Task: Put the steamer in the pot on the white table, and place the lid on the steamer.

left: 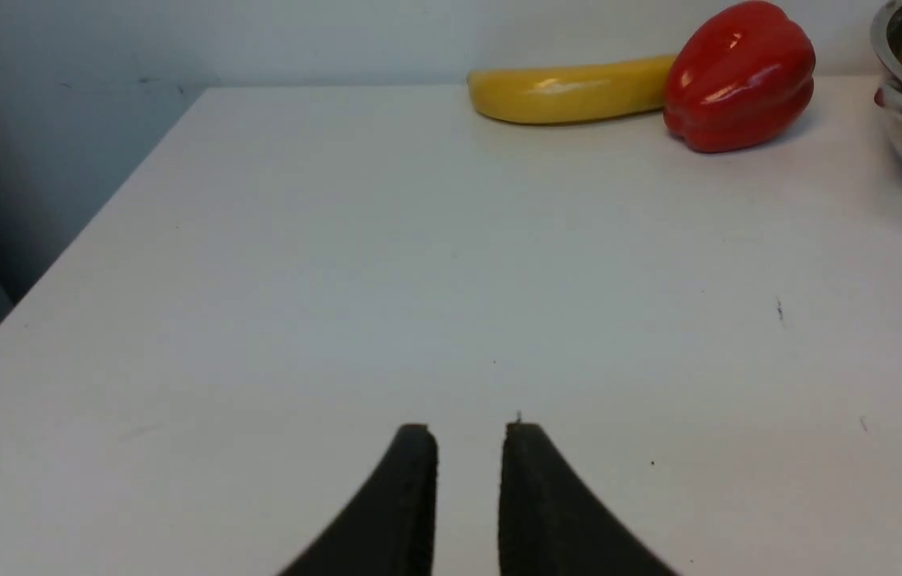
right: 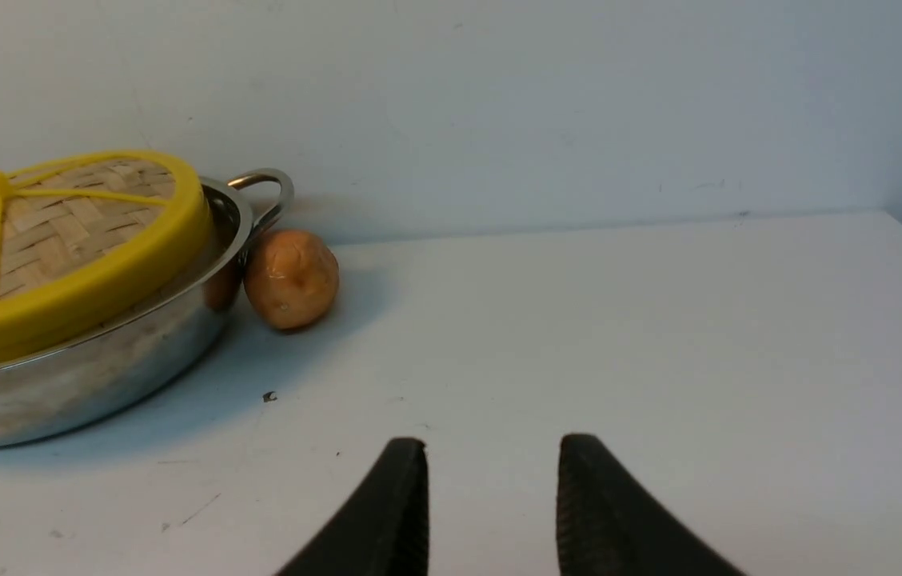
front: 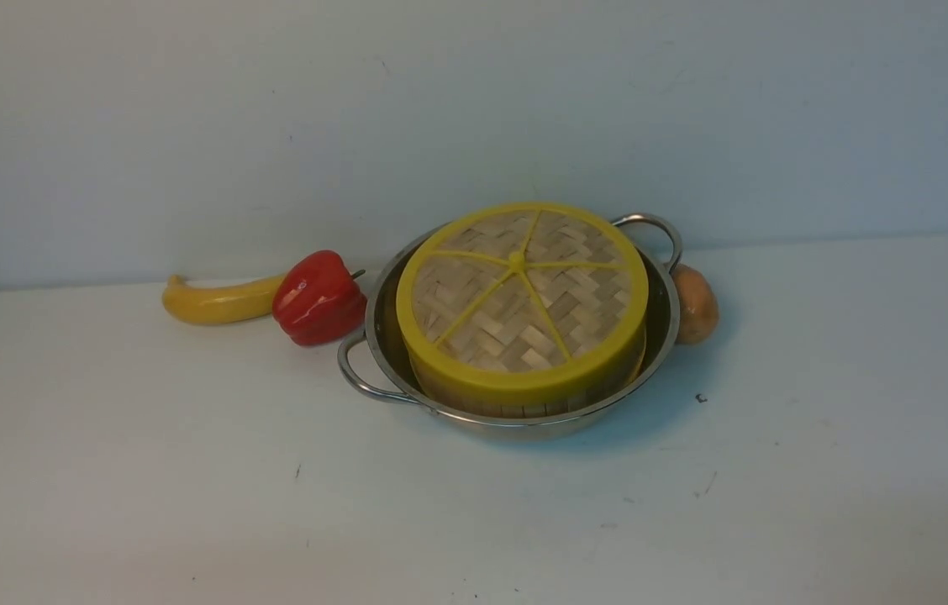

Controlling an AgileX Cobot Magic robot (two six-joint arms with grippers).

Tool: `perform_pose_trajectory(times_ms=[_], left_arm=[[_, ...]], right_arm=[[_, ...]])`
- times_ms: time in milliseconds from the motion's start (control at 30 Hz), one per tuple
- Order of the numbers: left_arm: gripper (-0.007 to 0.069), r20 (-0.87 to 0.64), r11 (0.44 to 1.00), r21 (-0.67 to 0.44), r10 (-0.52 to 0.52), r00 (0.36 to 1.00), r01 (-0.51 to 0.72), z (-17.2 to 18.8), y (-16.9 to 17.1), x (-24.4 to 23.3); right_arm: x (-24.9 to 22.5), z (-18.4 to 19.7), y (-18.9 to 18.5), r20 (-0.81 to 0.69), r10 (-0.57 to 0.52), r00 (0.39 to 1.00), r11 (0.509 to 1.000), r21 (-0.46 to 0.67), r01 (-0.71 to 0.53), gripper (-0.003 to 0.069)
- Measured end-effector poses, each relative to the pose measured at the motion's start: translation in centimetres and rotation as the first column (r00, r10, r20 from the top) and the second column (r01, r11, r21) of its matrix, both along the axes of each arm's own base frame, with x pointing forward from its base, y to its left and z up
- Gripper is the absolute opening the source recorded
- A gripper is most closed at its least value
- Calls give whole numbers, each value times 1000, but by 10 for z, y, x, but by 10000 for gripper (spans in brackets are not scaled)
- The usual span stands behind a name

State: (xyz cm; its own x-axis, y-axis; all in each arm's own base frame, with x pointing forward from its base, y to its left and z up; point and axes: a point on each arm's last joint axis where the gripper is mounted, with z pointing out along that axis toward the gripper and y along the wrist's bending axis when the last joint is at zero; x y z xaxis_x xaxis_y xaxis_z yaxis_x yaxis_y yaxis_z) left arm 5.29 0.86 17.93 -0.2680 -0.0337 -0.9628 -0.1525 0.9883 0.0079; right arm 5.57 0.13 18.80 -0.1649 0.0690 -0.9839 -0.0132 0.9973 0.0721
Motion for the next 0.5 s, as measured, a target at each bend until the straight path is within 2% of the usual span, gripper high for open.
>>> perform_pose_trajectory(times_ms=[500], left_arm=[[141, 0, 1000, 0, 0, 1000, 0, 0, 0, 0]], right_arm=[[0, 0, 0, 0, 0, 1000, 1000, 0, 0, 244]])
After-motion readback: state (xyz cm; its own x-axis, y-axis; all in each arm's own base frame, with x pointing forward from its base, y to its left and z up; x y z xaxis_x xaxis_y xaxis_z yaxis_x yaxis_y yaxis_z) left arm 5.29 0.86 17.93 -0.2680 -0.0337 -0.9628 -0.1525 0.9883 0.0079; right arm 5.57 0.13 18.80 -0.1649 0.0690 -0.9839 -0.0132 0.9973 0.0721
